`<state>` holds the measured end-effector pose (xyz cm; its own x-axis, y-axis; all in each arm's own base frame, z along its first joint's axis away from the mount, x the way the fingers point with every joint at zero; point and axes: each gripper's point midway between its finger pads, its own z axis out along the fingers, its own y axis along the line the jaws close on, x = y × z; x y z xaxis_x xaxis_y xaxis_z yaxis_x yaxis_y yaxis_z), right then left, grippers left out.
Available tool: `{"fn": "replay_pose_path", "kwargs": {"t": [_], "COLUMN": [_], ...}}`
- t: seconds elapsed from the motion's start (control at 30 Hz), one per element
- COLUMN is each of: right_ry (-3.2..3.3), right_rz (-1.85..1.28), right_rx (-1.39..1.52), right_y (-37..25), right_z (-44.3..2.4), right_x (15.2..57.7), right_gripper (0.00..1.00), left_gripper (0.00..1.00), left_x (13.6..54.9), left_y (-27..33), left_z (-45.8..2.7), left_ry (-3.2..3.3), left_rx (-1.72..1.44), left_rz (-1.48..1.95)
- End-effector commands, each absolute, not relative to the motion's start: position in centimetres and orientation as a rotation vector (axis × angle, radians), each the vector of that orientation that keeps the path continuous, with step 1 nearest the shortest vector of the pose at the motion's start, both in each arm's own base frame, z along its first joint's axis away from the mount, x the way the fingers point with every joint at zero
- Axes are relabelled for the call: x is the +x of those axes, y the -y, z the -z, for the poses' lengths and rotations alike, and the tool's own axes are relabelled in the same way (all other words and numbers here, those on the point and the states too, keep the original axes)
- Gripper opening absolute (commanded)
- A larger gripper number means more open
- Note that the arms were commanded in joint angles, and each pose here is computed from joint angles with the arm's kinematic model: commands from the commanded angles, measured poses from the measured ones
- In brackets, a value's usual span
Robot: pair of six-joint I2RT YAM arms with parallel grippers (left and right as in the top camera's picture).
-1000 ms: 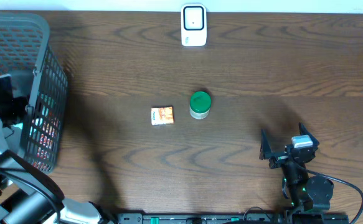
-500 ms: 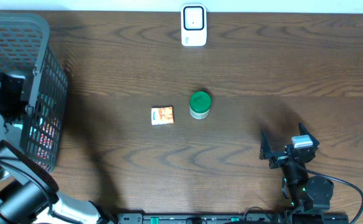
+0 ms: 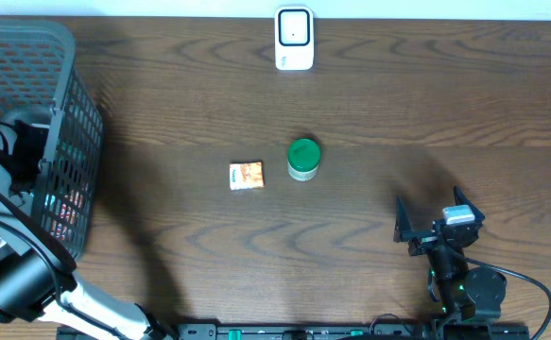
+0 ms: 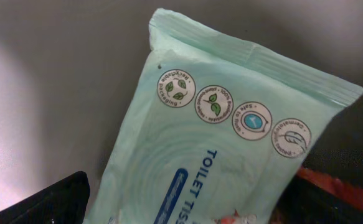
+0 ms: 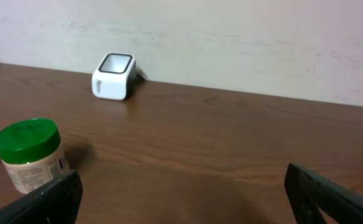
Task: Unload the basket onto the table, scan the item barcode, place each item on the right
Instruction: 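Lift the green tissue pack out of the basket with the left gripper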
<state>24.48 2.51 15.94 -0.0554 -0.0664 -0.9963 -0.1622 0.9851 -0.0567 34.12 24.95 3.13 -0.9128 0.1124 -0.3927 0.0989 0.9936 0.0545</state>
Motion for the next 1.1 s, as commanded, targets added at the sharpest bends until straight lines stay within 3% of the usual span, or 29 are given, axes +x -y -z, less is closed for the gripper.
{"fn": "replay_pose_path", "kwargs": {"t": [0.0,0.23,0.4,0.67,0.9,1.07], "right_ry": [-1.63,-1.631,-1.631,-1.631,-1.631,-1.631], "right_rz": [-0.097,-0.097,-0.097,-0.097,-0.097,-0.097], "right_rx": [-0.175,-0.175,-0.175,-0.175,-0.175,-0.176], "right_y": [-2.8,-2.8,-2.8,-2.8,-2.8,-2.8], "right_z": [-15.8,-15.8,-15.8,-15.8,-15.8,-15.8], "right_x": [24.4,24.4,24.4,24.4,24.4,24.4], "right_gripper": [0.99,0.99,0.99,0.99,0.99,0.99], "left_gripper": [0.98,0.97,0.67,0.49,0.47,0.47], "left_x": [33.5,33.4,33.4,33.7,35.6,36.5], "left_y": [-24.5,-24.3,-24.3,-24.6,-26.4,-27.2], "left_z": [-0.4,0.2,0.2,-0.3,-5.9,-13.9], "left_ry": [-2.791,-2.801,-2.801,-2.787,-2.646,-2.456], "left_rx": [0.167,0.149,0.149,0.101,-0.108,-0.203], "left_rz": [0.007,0.03,0.03,0.017,-0.097,-0.22]}}
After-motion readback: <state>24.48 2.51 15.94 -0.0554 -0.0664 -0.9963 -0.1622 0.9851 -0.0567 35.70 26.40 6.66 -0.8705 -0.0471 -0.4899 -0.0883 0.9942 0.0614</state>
